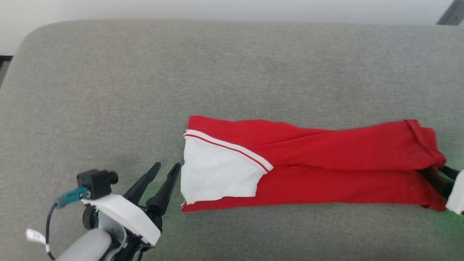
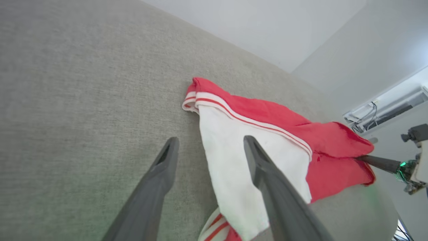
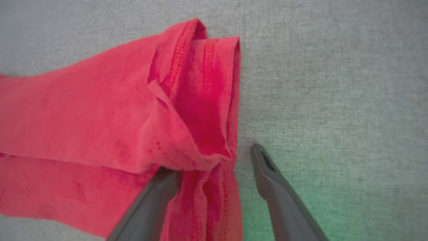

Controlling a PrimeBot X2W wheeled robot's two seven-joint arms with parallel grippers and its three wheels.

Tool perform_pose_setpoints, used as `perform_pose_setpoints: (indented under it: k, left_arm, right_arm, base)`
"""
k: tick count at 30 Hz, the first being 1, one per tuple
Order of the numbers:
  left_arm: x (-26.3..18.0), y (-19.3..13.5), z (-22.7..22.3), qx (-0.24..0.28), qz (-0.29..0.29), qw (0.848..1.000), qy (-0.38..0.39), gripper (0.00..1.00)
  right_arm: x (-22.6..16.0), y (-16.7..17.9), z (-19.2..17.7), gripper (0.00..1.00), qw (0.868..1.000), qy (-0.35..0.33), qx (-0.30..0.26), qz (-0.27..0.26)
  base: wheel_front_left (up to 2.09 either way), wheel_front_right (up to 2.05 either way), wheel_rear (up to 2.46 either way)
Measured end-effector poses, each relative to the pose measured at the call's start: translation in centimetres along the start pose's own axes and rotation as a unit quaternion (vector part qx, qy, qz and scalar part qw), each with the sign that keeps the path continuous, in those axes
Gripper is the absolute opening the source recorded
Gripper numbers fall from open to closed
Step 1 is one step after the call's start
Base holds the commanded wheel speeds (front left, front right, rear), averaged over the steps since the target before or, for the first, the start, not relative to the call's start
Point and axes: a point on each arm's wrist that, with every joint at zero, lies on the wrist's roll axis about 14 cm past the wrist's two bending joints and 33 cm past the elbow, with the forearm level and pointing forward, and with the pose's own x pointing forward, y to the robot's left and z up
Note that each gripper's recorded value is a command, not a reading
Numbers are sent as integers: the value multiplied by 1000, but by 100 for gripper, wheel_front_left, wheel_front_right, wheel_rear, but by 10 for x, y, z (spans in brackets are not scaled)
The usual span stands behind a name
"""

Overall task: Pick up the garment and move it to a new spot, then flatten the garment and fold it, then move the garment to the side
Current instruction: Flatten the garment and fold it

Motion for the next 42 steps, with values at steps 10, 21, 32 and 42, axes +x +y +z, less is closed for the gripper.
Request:
perform_pose_setpoints:
  k: [10, 21, 32, 42]
  left_arm:
    - [-35, 36, 0, 35, 93, 992, -72, 100]
    - [-58, 31, 40, 178, 139, 961, -160, 100]
    - [-58, 22, 55, 239, 147, 943, -179, 100]
    - [-41, 9, 52, 233, 122, 948, -178, 100]
  right_arm:
    - [20, -1, -7, 100, 998, 53, 20, -9]
    - [32, 11, -13, 100, 995, 104, 6, -4]
    - [37, 15, -11, 0, 994, 107, 7, -1]
    - [26, -6, 4, 0, 997, 65, 43, -18]
  base:
    - [0, 0, 0]
    - [0, 0, 0]
    - [0, 0, 0]
    - [0, 0, 0]
